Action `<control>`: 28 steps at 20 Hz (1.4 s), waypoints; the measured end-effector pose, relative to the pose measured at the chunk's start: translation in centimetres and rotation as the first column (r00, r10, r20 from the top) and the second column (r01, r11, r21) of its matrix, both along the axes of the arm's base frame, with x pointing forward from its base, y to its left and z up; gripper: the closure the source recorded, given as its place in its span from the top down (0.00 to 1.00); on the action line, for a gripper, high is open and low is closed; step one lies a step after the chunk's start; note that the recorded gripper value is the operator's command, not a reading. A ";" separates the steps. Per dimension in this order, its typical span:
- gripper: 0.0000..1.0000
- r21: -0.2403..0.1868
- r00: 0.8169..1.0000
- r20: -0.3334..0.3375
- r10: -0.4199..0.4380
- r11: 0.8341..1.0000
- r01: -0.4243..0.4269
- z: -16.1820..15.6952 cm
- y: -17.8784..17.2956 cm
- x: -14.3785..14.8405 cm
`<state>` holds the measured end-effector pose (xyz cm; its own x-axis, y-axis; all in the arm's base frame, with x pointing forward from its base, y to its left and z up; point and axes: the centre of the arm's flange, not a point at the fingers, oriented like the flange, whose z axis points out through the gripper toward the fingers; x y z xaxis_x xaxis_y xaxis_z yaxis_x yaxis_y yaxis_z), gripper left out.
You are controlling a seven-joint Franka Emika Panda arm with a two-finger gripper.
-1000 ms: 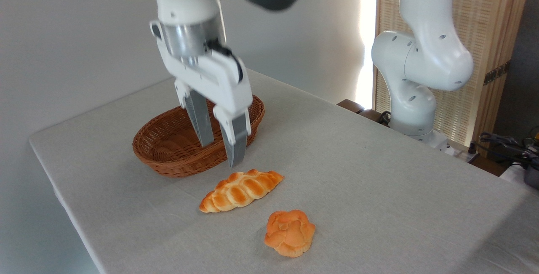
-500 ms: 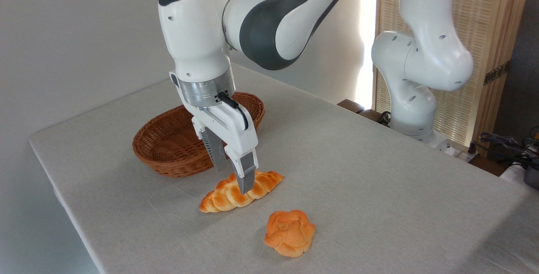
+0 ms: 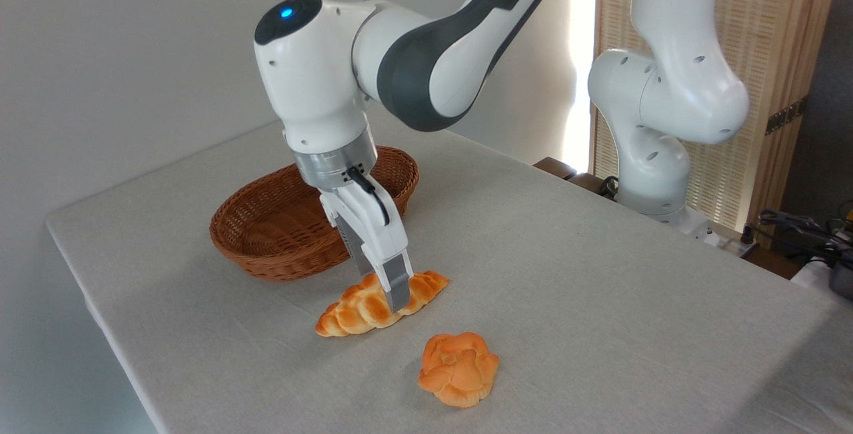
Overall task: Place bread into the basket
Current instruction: 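Close the gripper on the braided roll and lift it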
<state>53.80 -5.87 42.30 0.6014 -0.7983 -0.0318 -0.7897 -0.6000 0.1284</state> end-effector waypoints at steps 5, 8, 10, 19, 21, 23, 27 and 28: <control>1.00 0.000 1.000 -0.022 -0.010 1.000 0.010 -1.3 -0.5 0.2; 1.00 0.000 1.000 -0.023 -0.011 1.000 0.011 -1.3 -0.5 0.2; 0.87 0.000 1.000 -0.021 -0.011 1.000 0.011 -1.3 -0.5 0.2; 0.24 0.022 0.999 -0.018 -0.028 0.999 0.029 -2.1 -0.4 0.5; 0.21 0.023 0.999 -0.018 -0.031 0.999 0.031 -2.1 -0.5 0.5; 0.21 0.024 0.999 -0.018 -0.031 0.999 0.031 -2.1 -0.5 0.5; 0.21 0.024 0.999 -0.017 -0.031 0.999 0.032 -2.0 -0.5 0.5; 0.21 0.024 0.999 -0.014 -0.031 0.999 0.032 -1.9 -0.5 0.6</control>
<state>54.40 -6.35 40.39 0.5753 -0.8158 -0.0593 -0.8065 -0.5778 0.1251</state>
